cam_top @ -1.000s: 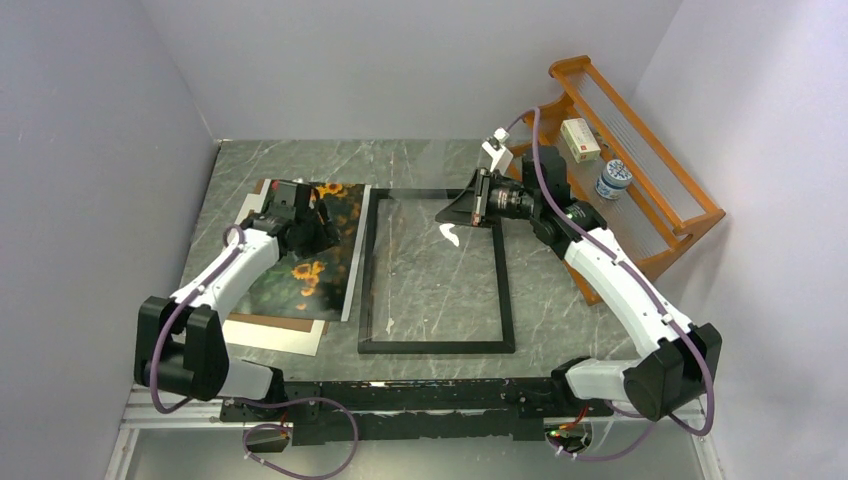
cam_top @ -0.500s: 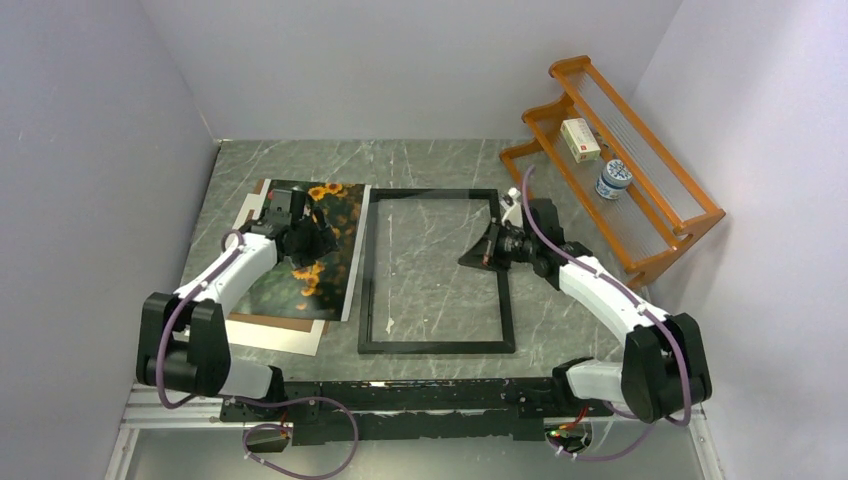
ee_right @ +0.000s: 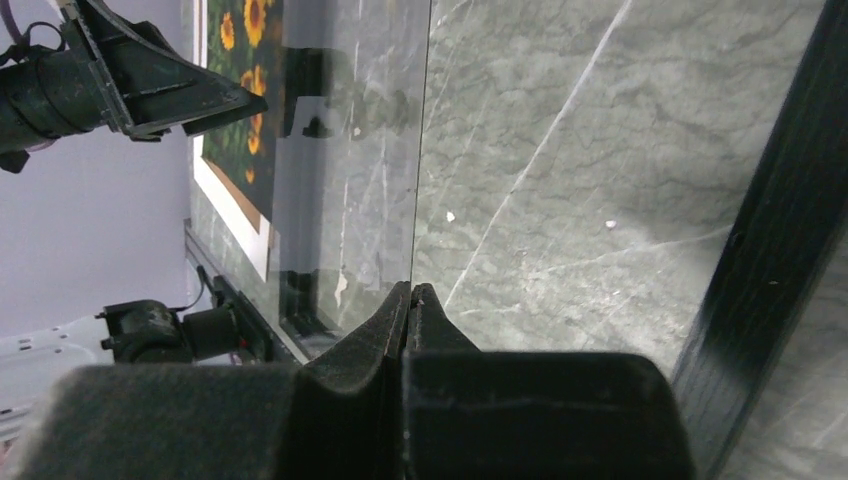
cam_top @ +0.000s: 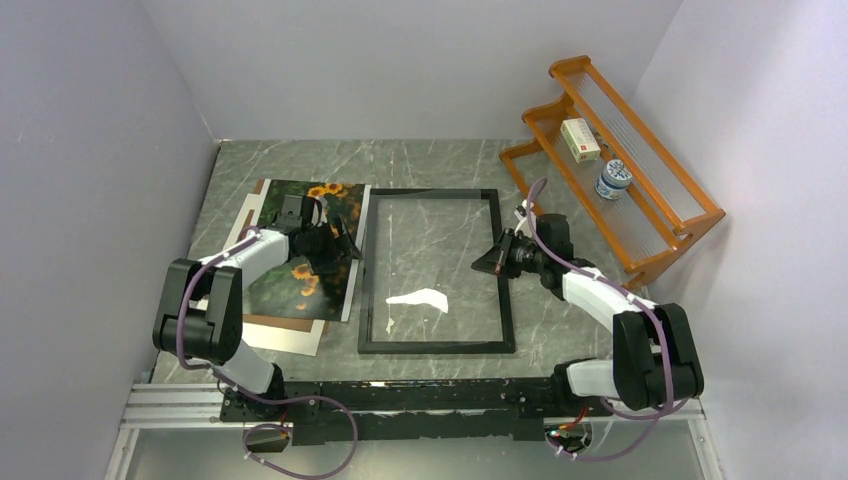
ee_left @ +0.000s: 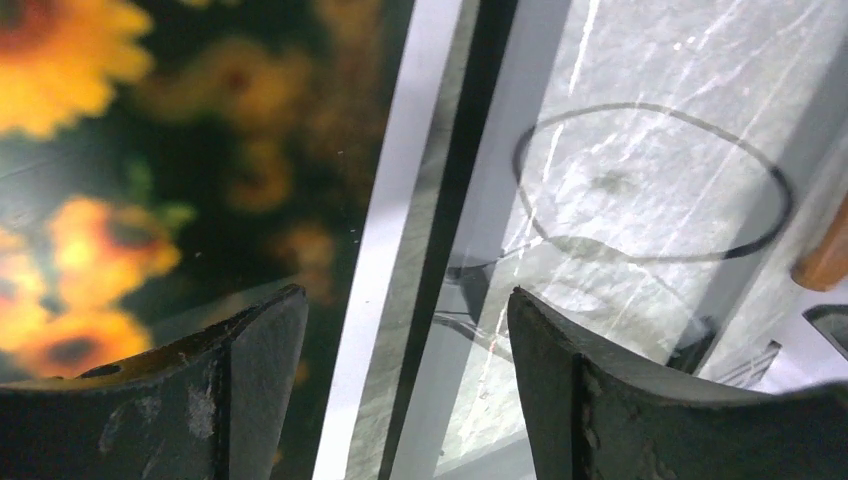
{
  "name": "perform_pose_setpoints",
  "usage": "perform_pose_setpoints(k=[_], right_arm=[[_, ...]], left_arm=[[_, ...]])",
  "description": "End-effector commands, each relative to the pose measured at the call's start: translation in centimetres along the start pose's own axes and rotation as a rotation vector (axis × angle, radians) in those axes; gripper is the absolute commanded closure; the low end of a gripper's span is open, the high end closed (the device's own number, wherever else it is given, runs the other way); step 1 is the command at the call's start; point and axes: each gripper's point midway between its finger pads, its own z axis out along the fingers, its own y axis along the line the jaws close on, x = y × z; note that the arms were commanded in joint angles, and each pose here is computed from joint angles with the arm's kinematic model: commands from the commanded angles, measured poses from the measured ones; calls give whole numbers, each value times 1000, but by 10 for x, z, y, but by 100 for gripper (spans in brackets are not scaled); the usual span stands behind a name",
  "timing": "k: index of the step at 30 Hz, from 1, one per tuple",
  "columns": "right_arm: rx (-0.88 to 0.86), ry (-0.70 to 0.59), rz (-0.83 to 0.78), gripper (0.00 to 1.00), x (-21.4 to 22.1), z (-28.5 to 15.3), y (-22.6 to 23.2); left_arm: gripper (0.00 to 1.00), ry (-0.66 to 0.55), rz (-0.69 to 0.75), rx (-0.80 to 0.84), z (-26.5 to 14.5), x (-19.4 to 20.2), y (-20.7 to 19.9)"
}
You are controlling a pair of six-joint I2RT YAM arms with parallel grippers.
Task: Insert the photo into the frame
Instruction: Place the photo frame item in the photo frame.
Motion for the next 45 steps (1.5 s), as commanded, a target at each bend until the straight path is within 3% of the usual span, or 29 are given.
perform_pose_setpoints(k=[1, 9, 20, 30, 45], right_arm=[[-41, -61, -163, 100, -27, -3, 6], [-15, -46, -180, 100, -33, -5, -4], [9, -17, -211, 100, -33, -7, -6], [41, -1, -217, 100, -33, -8, -11], [95, -30, -234, 100, -39, -11, -17]], left_arm=[[21, -3, 63, 126, 0, -6, -22], [27, 48, 27, 53, 16, -1, -10], [31, 98, 86, 49, 29, 13, -21], [36, 132, 144, -86, 42, 24, -10], [34, 185, 196, -143, 57, 39, -5]])
